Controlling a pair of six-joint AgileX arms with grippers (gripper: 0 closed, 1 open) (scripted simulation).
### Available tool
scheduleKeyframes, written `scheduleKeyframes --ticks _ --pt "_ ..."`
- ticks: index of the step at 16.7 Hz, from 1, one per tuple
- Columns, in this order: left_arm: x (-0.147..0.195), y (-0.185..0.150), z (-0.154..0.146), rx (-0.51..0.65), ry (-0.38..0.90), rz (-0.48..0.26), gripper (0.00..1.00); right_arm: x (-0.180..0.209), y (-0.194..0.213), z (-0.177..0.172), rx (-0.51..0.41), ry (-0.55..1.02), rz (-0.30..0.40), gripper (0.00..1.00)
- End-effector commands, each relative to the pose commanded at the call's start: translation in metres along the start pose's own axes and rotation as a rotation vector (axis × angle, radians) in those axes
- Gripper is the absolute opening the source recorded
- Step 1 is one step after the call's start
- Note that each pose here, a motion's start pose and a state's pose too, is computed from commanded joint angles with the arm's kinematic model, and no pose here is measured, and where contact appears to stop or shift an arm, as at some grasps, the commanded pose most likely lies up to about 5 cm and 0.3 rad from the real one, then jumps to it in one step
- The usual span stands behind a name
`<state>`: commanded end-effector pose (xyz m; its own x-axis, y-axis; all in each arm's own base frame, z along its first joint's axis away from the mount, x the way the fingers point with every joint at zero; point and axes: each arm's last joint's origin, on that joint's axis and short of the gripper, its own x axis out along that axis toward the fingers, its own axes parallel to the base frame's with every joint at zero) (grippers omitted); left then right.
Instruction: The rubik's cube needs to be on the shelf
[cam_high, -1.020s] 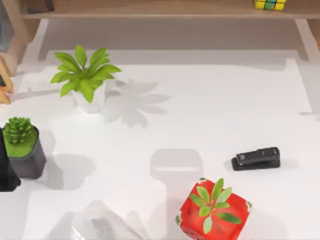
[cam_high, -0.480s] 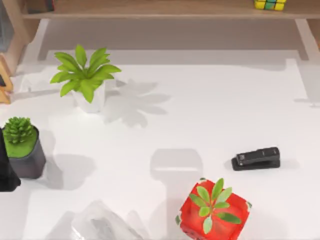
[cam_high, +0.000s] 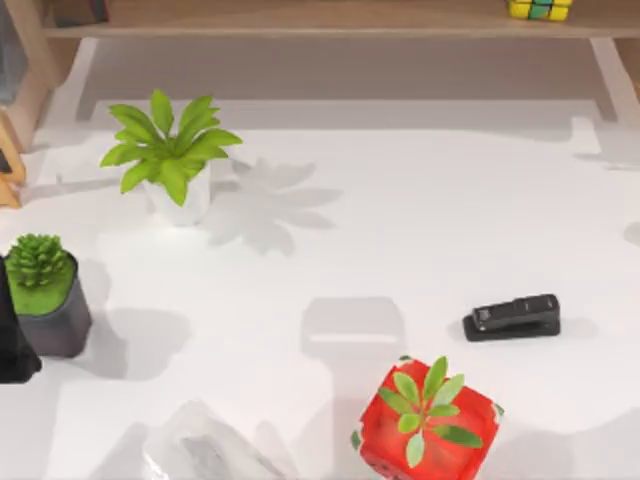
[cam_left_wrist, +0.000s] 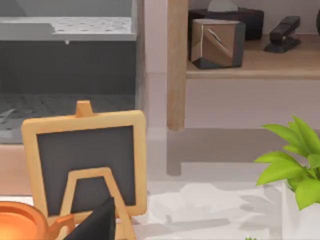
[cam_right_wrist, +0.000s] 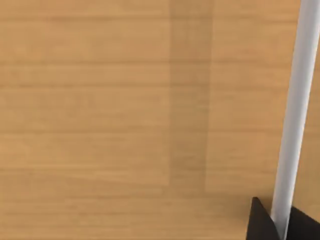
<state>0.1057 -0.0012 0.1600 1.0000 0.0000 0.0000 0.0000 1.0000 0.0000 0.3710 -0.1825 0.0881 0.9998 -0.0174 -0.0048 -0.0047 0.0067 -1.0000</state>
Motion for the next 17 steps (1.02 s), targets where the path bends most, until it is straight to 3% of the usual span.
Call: scheduleKeyframes --ticks 6,12,17 --pt "0.000 0.000 0.000 0.000 0.000 0.000 1.00 0.006 0.002 0.000 0.005 -0.001 0.008 0.00" --pt "0.000 0.000 0.000 0.000 0.000 0.000 1.00 0.056 -0.002 -0.002 -0.002 0.002 -0.006 0.00" --pt "0.000 0.000 0.000 0.000 0.000 0.000 1.00 0.065 0.000 0.000 0.005 0.003 0.003 0.00"
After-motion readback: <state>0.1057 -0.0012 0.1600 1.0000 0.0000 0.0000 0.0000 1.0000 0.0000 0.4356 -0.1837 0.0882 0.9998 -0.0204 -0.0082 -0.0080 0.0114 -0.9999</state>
